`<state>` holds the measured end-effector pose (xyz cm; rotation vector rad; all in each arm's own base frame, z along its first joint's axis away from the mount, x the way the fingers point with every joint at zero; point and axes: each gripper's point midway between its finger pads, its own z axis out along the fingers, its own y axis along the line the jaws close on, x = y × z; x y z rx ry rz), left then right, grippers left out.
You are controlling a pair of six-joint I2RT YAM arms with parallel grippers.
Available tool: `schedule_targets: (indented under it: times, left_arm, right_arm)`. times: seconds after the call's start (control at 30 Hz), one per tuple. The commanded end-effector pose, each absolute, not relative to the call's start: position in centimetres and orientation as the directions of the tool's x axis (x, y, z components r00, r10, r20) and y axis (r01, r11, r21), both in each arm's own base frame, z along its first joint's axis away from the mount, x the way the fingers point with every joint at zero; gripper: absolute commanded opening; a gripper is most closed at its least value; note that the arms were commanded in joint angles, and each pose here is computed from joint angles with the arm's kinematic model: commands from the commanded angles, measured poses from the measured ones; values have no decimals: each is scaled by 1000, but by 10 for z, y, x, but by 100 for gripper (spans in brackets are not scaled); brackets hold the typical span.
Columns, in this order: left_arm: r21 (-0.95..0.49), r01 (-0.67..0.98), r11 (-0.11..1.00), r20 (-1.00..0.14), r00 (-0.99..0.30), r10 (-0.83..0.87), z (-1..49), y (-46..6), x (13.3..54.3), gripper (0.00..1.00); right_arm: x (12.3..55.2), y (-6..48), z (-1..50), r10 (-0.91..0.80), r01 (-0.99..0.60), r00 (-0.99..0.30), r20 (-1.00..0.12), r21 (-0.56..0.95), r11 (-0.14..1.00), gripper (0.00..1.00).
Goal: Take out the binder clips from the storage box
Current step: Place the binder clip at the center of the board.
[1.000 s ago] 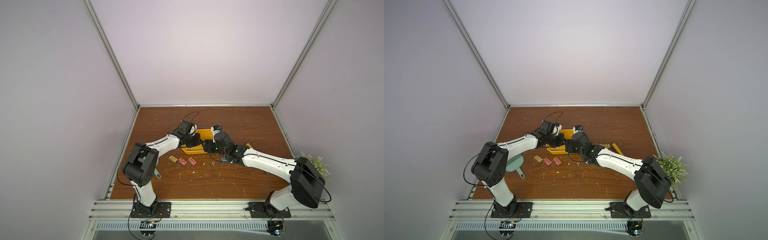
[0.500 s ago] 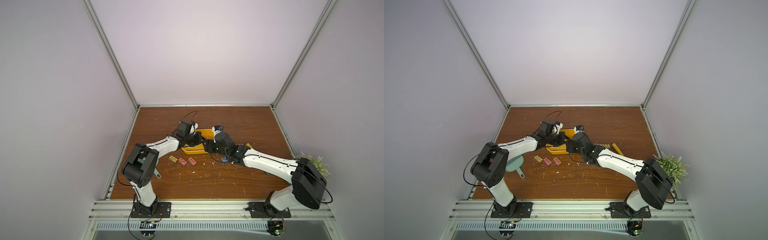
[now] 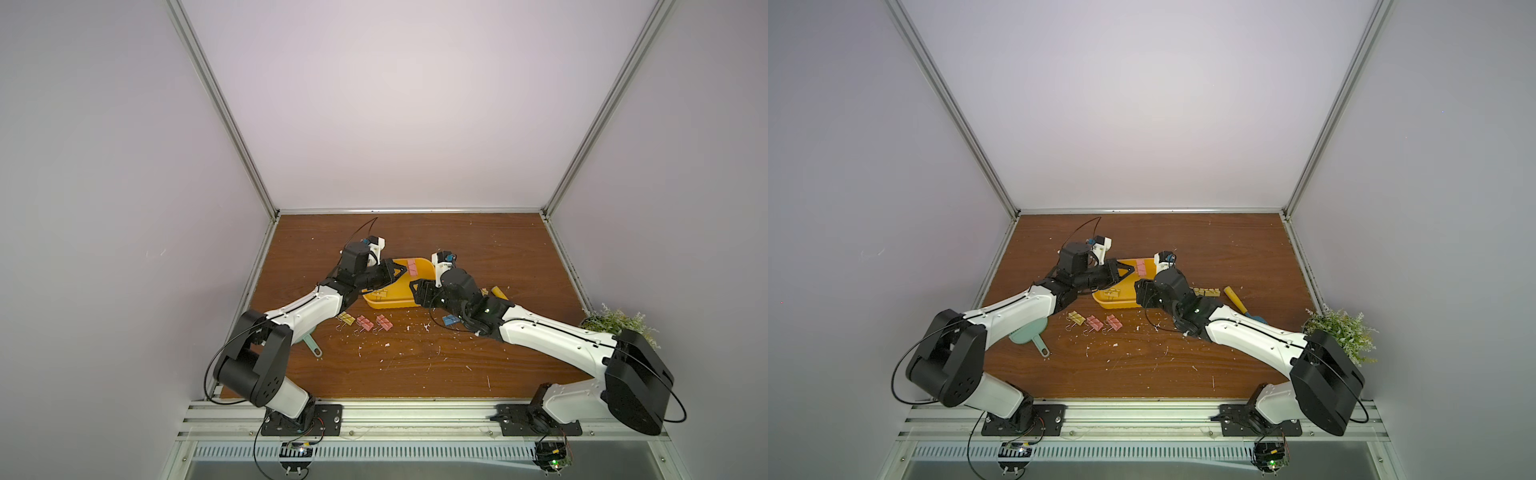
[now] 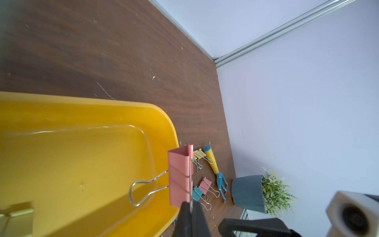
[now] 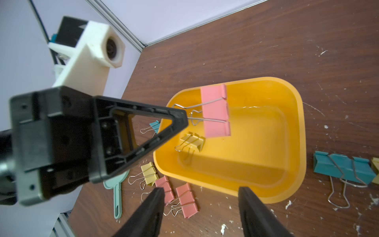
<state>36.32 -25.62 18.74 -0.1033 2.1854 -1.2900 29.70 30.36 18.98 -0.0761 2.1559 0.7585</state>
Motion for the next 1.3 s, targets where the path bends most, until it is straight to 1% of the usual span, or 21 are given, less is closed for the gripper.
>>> schedule_targets:
  times: [0.0, 0.2, 0.37, 0.5, 0.63, 0.97, 1.13, 1.27]
  left_arm:
    - [-825, 245, 510, -499, -739, -452, 216, -232, 372, 0]
    - [-817, 204, 539, -526, -646, -553, 227, -196, 354, 0]
    - [-833, 94, 546, -493, -575, -653, 217, -164, 336, 0]
    - [-846, 21, 533, -477, -480, -737, 214, -134, 324, 0]
    - [-838, -54, 542, -476, -412, -777, 212, -104, 318, 0]
    - [-852, -249, 460, -354, -374, -857, 174, -45, 335, 0]
    - [-840, -309, 446, -332, -356, -873, 159, -28, 357, 0]
    - [-835, -348, 425, -311, -339, -888, 146, -18, 370, 0]
  right_arm:
    - [302, 304, 216, 273, -319, -600, -752, 538, 780, 64]
    - [300, 316, 218, 259, -348, -620, -741, 555, 755, 63]
    - [300, 328, 217, 242, -368, -639, -730, 568, 736, 63]
    - [300, 334, 215, 234, -373, -653, -720, 574, 729, 63]
    - [299, 340, 214, 223, -381, -663, -715, 578, 722, 63]
    - [296, 358, 208, 180, -407, -700, -692, 593, 695, 63]
    - [289, 387, 203, 86, -465, -733, -674, 590, 660, 63]
    - [285, 409, 195, 9, -496, -749, -662, 570, 656, 63]
